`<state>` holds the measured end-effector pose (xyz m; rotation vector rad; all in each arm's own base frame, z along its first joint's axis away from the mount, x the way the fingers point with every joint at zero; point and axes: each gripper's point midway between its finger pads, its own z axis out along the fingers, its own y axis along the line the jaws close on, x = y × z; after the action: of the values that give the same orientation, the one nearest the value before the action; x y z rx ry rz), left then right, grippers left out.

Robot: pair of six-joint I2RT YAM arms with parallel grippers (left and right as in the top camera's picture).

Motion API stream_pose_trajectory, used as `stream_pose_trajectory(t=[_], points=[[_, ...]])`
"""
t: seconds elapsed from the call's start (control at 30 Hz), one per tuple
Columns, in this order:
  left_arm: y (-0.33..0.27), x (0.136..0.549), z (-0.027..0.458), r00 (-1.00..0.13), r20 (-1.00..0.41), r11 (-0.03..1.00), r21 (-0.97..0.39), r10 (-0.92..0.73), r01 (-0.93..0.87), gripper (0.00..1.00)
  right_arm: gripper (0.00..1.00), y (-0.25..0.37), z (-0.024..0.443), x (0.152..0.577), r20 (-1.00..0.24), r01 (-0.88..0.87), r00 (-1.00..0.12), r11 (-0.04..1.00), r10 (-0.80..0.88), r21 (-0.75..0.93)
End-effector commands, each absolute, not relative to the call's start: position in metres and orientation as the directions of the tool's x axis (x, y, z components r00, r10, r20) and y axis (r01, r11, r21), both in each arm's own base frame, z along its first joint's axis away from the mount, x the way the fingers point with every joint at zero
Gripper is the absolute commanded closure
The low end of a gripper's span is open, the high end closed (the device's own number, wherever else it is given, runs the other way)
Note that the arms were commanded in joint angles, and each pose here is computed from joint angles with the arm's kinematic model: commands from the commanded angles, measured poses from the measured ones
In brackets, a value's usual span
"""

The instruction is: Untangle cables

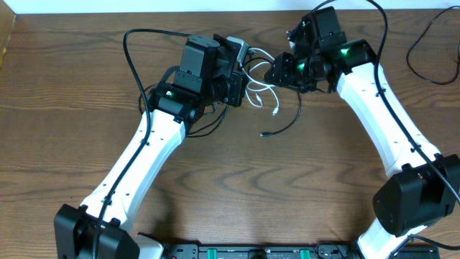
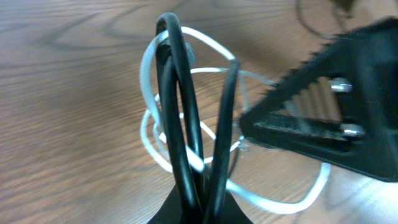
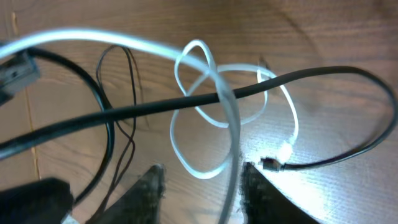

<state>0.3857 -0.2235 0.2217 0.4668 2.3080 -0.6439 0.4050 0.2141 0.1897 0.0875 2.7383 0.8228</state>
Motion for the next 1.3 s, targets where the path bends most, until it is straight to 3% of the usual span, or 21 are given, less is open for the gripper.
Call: stream_pose_trajectory(t=[0.0, 0.07, 0.1, 0.2, 0.33, 0.53, 0.9, 1.27], points=[[-0.198, 0.397, 0.220, -0.693, -0.708, 0.896, -0.213, 0.134, 0.391, 0.93, 0.75, 0.214, 0.185, 0.402, -0.260, -0.069, -0.962, 0.848, 0.083, 0.526], [-0.191, 0.399, 0.217, -0.696, -0.705, 0.913, -0.186, 0.134, 0.364, 0.93, 0.94, 0.211, 0.183, 0.400, -0.267, -0.093, -0.962, 0.857, 0.053, 0.507], [-0.188, 0.400, 0.216, -0.695, -0.705, 0.918, -0.173, 0.139, 0.358, 0.93, 0.99, 0.207, 0.182, 0.399, -0.265, -0.095, -0.963, 0.863, 0.047, 0.497], [-0.183, 0.401, 0.215, -0.696, -0.704, 0.925, -0.158, 0.140, 0.347, 0.93, 0.99, 0.194, 0.176, 0.398, -0.262, -0.094, -0.964, 0.886, 0.032, 0.454], [-0.165, 0.406, 0.212, -0.713, -0.692, 0.939, -0.158, 0.114, 0.304, 0.93, 0.99, 0.144, 0.163, 0.402, -0.247, 0.020, -0.964, 0.951, 0.101, 0.309], [-0.130, 0.409, 0.204, -0.752, -0.656, 0.962, -0.157, 0.066, 0.222, 0.93, 0.99, 0.068, 0.156, 0.411, -0.252, 0.187, -0.940, 0.965, 0.230, 0.182], [-0.082, 0.415, 0.199, -0.776, -0.631, 0.982, -0.155, -0.015, 0.106, 0.93, 0.99, -0.049, 0.153, 0.404, -0.259, 0.452, -0.856, 0.891, 0.448, 0.049], [-0.029, 0.416, 0.194, -0.786, -0.608, 0.988, -0.150, -0.110, -0.023, 0.93, 0.99, -0.127, 0.151, 0.376, -0.215, 0.631, -0.750, 0.774, 0.625, 0.051]])
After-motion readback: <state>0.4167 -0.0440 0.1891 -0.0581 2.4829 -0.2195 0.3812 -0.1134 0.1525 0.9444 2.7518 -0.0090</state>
